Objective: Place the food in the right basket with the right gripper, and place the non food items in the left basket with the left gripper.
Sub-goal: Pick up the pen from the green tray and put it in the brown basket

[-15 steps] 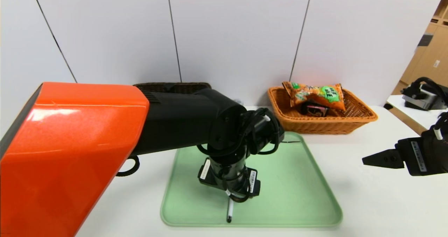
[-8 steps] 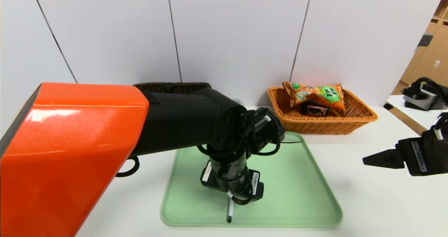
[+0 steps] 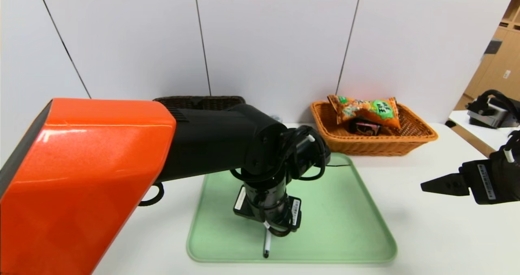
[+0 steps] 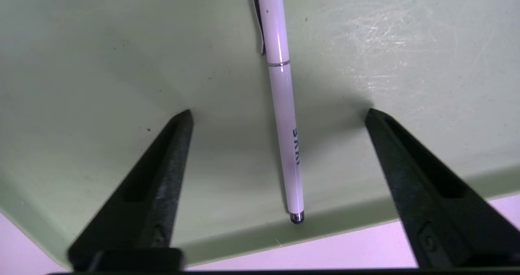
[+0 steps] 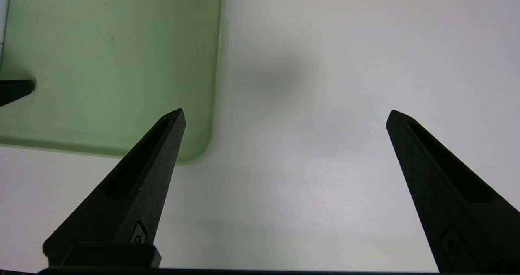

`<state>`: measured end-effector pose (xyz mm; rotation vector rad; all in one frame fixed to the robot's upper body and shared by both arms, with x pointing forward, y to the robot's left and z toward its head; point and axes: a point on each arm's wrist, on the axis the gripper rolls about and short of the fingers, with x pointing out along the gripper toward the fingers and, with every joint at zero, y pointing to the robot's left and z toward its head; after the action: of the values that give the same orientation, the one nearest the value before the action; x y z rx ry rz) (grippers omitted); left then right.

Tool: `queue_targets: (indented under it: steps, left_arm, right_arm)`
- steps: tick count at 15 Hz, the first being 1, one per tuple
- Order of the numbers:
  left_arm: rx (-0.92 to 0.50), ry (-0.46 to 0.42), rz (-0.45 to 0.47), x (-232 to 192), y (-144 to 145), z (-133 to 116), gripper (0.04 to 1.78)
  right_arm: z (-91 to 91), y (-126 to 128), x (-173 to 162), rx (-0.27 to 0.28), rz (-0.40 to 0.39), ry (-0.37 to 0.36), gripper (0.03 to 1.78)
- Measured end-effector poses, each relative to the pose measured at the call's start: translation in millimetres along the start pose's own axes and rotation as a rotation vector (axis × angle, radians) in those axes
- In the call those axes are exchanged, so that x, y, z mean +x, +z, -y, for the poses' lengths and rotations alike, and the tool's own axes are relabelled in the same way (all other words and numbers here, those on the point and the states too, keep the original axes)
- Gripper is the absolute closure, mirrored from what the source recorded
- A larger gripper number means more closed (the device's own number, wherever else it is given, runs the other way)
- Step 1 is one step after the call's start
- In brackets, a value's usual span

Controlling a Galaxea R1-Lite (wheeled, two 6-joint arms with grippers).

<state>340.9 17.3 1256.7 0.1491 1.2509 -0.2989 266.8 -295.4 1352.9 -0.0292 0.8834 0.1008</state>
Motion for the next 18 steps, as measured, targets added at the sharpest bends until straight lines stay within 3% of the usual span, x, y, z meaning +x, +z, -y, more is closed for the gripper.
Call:
queue_targets:
  steps: [5,6,7,14,18]
  left_arm:
    - [0.003,0.02,0.0,3.5,-0.4,0.4,1.03]
    - [0.002,0.021,-0.001,3.8,-0.5,0.4,1.23]
    - [0.003,0.02,-0.002,3.9,-0.6,0.3,1.76]
    - [0.032,-0.044,0.018,-13.3,-0.8,1.9,1.78]
    - [0.077,-0.323,0.079,-65.9,4.0,3.0,1.78]
  right_arm:
    - [-1.2,1.7,0.9,-0.004,0.022,0.01,0.1]
    - [-1.5,2.0,1.9,-0.005,0.033,0.013,0.1]
    - [-1.7,1.9,2.7,-0.005,0.039,0.014,0.1]
    - [-1.4,-2.4,2.8,-0.008,0.042,0.015,0.1]
    - [-1.2,-7.9,4.6,-0.01,0.029,0.015,0.1]
